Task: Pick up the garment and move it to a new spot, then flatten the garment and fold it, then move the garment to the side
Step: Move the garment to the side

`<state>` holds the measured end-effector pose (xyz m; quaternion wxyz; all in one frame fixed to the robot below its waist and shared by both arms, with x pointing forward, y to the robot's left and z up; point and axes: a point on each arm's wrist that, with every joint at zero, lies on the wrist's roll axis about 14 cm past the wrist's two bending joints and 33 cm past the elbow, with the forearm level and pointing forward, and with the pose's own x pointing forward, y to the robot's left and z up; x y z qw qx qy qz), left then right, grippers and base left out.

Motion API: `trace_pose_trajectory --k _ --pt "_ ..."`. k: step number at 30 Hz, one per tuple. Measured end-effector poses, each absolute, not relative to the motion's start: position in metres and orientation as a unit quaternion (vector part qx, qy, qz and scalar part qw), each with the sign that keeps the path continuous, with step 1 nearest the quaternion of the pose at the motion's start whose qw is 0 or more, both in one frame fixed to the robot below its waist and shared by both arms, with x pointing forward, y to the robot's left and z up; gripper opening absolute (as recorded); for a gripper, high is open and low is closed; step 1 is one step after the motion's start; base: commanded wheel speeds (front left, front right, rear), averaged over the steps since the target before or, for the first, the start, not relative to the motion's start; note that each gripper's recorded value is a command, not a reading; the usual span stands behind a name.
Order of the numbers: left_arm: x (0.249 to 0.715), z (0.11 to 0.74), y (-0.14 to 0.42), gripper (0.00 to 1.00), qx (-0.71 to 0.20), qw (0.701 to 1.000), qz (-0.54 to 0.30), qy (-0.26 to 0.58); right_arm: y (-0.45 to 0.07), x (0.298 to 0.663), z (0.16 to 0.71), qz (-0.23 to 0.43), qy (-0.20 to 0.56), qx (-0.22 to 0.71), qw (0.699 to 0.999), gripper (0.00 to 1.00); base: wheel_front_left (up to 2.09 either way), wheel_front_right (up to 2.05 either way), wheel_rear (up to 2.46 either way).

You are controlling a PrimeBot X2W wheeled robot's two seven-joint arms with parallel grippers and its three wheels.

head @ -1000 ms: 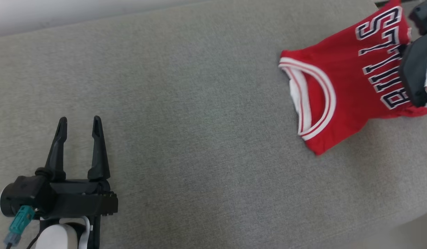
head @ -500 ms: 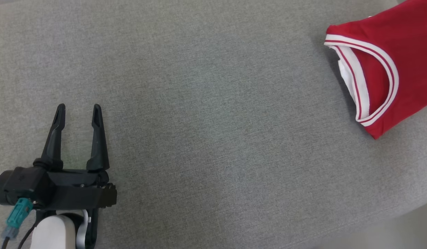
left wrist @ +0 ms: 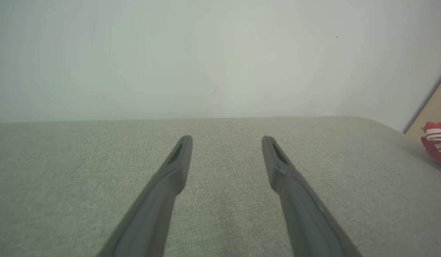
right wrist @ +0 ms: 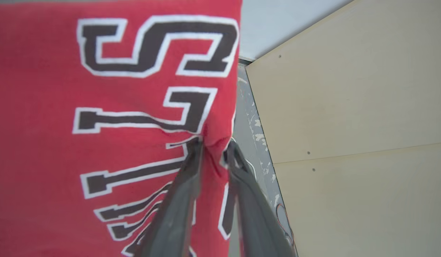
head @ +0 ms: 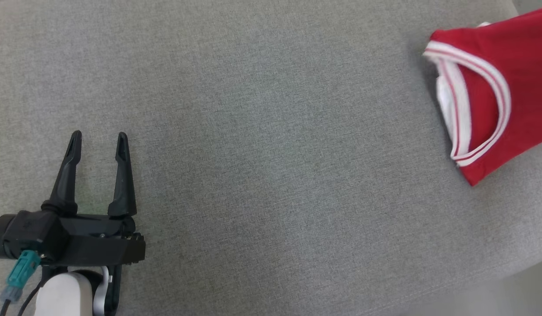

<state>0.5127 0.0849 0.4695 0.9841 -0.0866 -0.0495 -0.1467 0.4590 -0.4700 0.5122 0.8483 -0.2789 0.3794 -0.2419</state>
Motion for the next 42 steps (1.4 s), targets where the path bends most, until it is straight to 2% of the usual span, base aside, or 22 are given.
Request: trace_pose_trajectory --k 9,12,15,18,25,31,42 --pt "0.509 0.48 0.087 1.0 -0.082 0.984 -0.146 -0.058 -0.454 0.455 0.501 -0.232 0.364 -0.256 0.865 1.0 0.0 0.0 0.0" --pt "0.505 0.485 0.092 1.0 -0.081 0.985 -0.141 -0.06 -0.438 0.453 0.492 -0.217 0.351 -0.231 0.881 1.0 0.0 0.0 0.0" --pt "0.495 0.488 0.103 1.0 -0.084 0.987 -0.125 -0.056 -0.413 0.455 0.493 -0.191 0.296 -0.189 0.917 1.0 0.0 0.0 0.0" --pt "0.489 0.489 0.109 1.0 -0.083 0.988 -0.116 -0.054 -0.398 0.456 0.497 -0.173 0.258 -0.177 0.934 1.0 0.0 0.0 0.0" --pt "0.464 0.498 0.134 1.0 -0.085 0.992 -0.081 -0.051 -0.334 0.448 0.531 -0.103 0.074 -0.128 0.984 1.0 0.0 0.0 0.0" --pt "0.439 0.505 0.151 1.0 -0.078 0.994 -0.06 -0.05 -0.285 0.421 0.538 -0.049 -0.01 -0.087 0.995 1.0 0.0 0.0 0.0" --pt "0.393 0.508 0.181 1.0 -0.067 0.996 -0.018 -0.047 -0.217 0.389 0.526 0.02 -0.046 -0.028 0.998 1.0 0.0 0.0 0.0"
